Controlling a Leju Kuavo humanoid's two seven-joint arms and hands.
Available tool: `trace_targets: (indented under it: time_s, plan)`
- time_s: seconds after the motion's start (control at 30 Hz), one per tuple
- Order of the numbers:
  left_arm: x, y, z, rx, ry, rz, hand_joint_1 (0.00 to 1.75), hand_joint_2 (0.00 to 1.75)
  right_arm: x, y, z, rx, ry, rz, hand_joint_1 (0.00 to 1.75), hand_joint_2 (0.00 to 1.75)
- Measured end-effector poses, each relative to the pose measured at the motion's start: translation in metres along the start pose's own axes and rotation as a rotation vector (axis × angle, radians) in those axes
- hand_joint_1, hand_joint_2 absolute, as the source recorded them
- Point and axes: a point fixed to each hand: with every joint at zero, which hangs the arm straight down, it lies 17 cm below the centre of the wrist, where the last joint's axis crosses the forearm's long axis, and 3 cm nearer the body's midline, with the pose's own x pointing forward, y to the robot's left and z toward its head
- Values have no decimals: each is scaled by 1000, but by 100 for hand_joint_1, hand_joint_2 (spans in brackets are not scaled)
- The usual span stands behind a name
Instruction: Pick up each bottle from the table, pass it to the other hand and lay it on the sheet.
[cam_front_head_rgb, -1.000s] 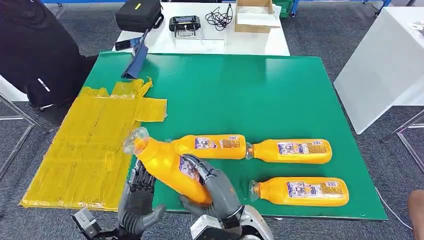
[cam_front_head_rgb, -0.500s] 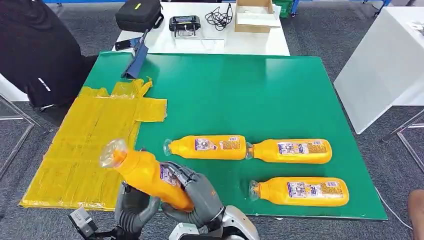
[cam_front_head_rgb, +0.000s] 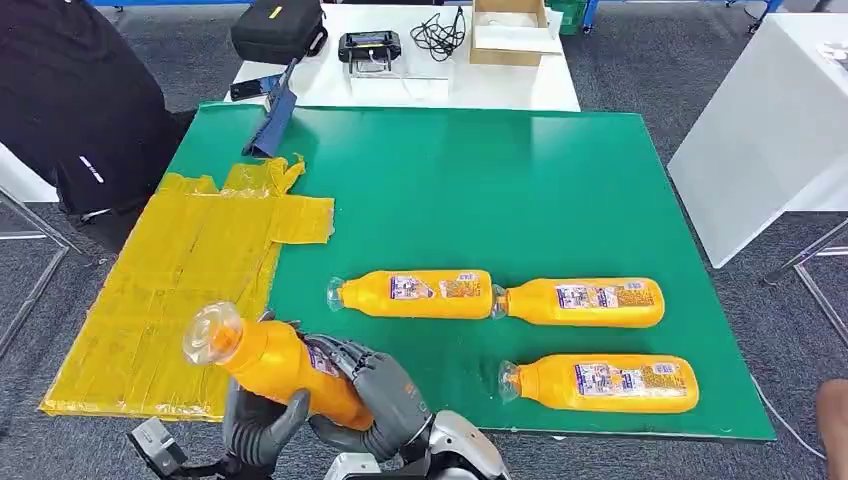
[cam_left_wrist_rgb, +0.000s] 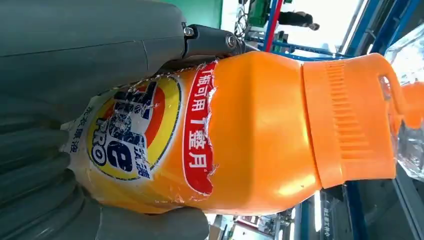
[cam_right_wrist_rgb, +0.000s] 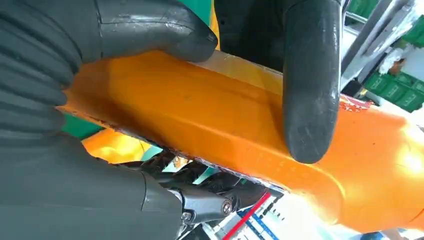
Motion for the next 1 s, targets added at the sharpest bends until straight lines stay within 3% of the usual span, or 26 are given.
trace_targets:
  time_s: [0.23, 0.27, 0.47, 0.77, 0.87, 1.0]
  plan:
    - [0, -1, 0, -6, -4, 5, 175, 175, -1, -3, 1, -22, 3, 4, 175, 175]
    - [0, -1, 0, -6, -5, 5, 175, 175, -1, -4, 1, -24, 3, 4, 5, 175]
    - [-5, 3, -2, 3, 8, -121, 175, 175, 4, -29, 2, -127, 5, 21, 0, 175]
    - [5, 70, -57, 123, -26, -1147, 175, 175, 41, -98, 12, -319, -109, -172, 0, 175]
    - [3, 89, -66, 125, -33, -1333, 175, 175, 40, -112, 15, -348, -116, -181, 0, 175]
    - [-3, 106, -68, 116, -19, -1395, 175, 175, 36, -120, 18, -365, -110, -181, 0, 175]
